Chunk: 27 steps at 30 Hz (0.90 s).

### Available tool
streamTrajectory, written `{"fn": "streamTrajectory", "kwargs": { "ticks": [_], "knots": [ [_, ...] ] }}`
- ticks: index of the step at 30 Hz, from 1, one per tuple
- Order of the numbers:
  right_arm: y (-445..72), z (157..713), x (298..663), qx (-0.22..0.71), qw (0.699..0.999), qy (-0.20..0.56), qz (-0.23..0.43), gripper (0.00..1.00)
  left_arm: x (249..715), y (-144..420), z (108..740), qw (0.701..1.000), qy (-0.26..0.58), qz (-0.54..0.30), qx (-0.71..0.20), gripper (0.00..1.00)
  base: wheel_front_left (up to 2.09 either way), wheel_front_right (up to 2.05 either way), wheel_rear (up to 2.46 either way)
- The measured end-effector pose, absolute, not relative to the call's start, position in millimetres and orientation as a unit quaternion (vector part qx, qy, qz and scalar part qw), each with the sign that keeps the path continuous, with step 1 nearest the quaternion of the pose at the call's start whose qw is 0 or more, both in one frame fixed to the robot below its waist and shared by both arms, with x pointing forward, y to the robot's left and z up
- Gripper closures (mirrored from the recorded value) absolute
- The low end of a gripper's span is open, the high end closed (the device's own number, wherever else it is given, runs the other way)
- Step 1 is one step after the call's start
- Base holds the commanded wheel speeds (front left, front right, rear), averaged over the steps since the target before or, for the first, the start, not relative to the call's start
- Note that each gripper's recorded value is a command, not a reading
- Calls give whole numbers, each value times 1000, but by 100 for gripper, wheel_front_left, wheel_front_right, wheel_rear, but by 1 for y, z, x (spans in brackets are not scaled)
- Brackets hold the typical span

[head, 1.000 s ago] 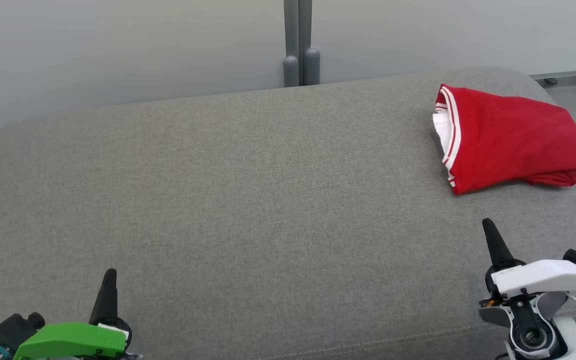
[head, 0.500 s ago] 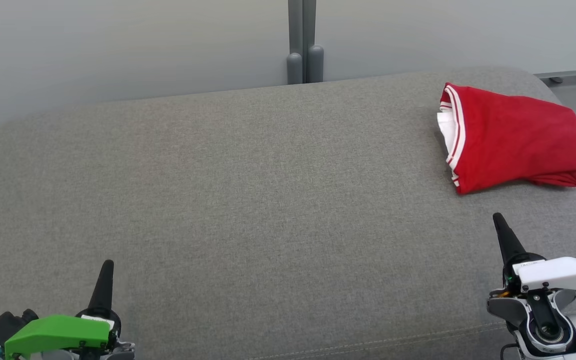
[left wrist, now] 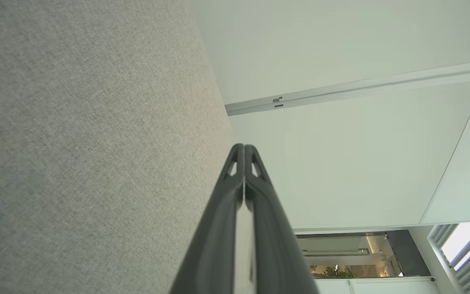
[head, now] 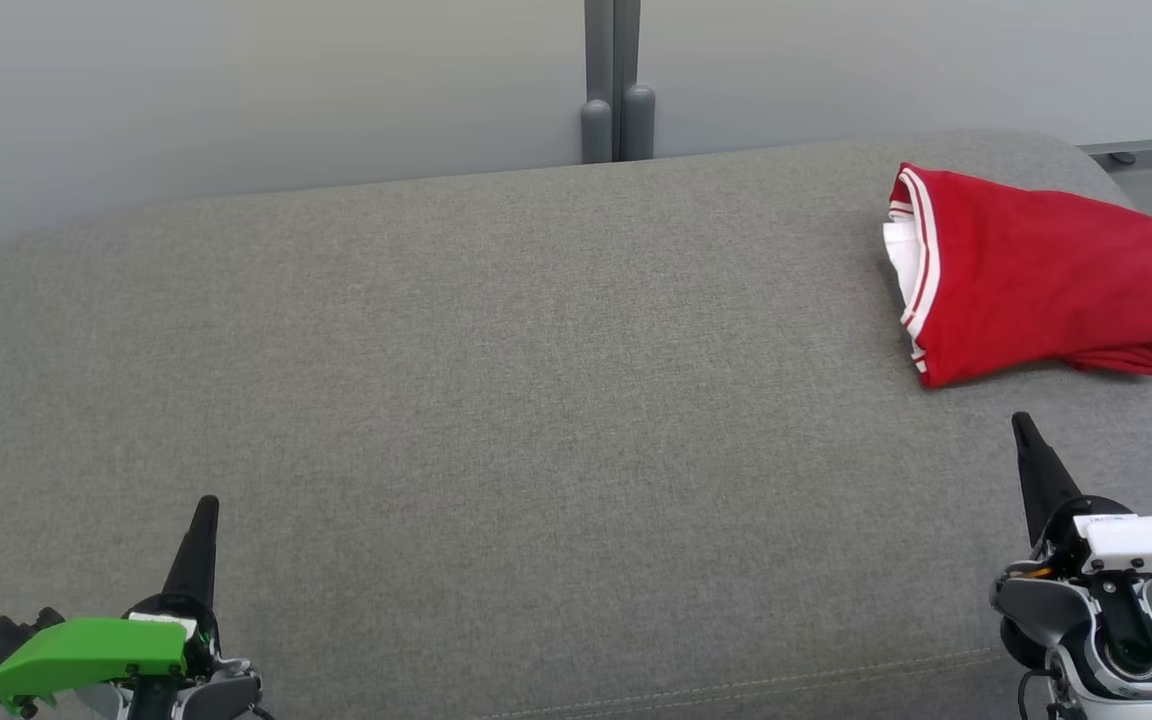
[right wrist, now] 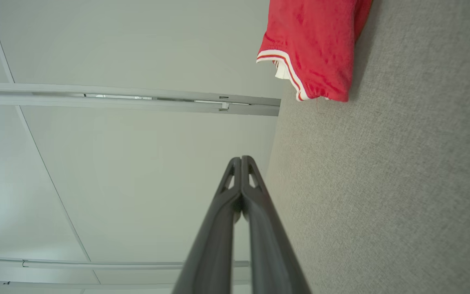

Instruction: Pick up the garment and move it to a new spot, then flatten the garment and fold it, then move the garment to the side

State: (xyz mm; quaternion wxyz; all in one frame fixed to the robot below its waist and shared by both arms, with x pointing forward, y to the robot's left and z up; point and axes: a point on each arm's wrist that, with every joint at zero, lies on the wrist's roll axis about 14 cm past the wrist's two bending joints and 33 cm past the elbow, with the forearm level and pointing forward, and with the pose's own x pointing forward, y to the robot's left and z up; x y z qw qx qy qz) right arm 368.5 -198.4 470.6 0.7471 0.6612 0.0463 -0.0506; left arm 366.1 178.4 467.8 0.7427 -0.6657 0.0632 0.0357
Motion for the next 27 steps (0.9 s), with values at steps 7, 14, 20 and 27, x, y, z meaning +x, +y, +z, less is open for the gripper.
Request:
{"fn": "streamTrajectory", "kwargs": {
  "ticks": [7,14,20,27],
  "knots": [
    [-203,476,373,697,715,29,-45,100,371,182,473,711,52,30,-701,100,0,0,0],
    [-205,477,374,711,701,25,-46,100,371,184,474,705,48,29,-707,100,0,0,0],
    [-205,477,373,711,701,25,-46,100,371,184,473,704,48,30,-707,100,0,0,0],
    [-205,476,373,711,701,25,-47,100,371,184,472,704,49,31,-707,100,0,0,0]
  ]
}}
